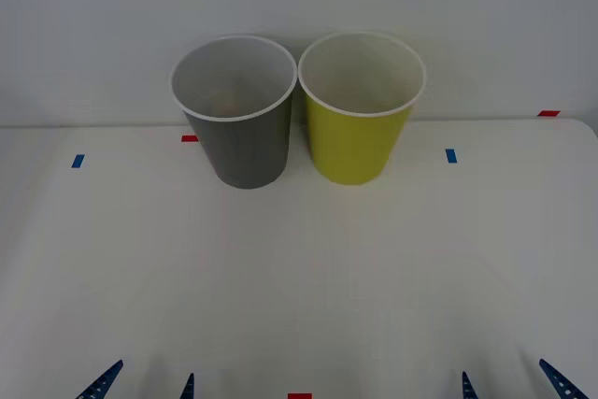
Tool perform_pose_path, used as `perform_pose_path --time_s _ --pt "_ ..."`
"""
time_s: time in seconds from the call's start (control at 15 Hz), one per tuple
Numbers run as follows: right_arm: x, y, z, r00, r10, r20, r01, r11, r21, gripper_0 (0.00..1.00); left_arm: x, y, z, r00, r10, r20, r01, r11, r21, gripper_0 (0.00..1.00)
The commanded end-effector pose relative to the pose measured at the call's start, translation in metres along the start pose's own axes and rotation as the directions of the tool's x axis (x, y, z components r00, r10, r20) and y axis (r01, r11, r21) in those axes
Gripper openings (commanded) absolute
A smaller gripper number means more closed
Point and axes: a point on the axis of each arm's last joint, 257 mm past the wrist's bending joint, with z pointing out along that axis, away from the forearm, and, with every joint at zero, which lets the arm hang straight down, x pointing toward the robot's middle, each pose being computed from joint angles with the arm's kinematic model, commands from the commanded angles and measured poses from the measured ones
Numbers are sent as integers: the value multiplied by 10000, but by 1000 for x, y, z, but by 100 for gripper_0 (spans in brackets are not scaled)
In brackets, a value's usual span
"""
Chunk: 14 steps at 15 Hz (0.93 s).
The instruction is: Put cans in the gray bin and PET bottles in the light green bin.
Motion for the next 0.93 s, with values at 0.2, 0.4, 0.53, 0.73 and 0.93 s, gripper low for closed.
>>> perform_pose_path --time_s 0.2,0.4,0.53,0.73,0.93 --pt "0 0 0 10000 -1 -1 1 10000 0 100 0 0 0 10000 0 0 0 10000 0 100" --pt "0 0 0 10000 -1 -1 1 10000 0 100 0 0 0 10000 0 0 0 10000 0 100" --pt "0 0 0 10000 -1 -1 1 10000 0 100 0 0 0 10000 0 0 0 10000 0 100" --pt "0 0 0 10000 -1 -1 1 10000 0 100 0 0 0 10000 0 0 0 10000 0 100" --pt "0 0 0 10000 -1 -1 1 10000 0 100 0 0 0 10000 0 0 0 10000 0 100"
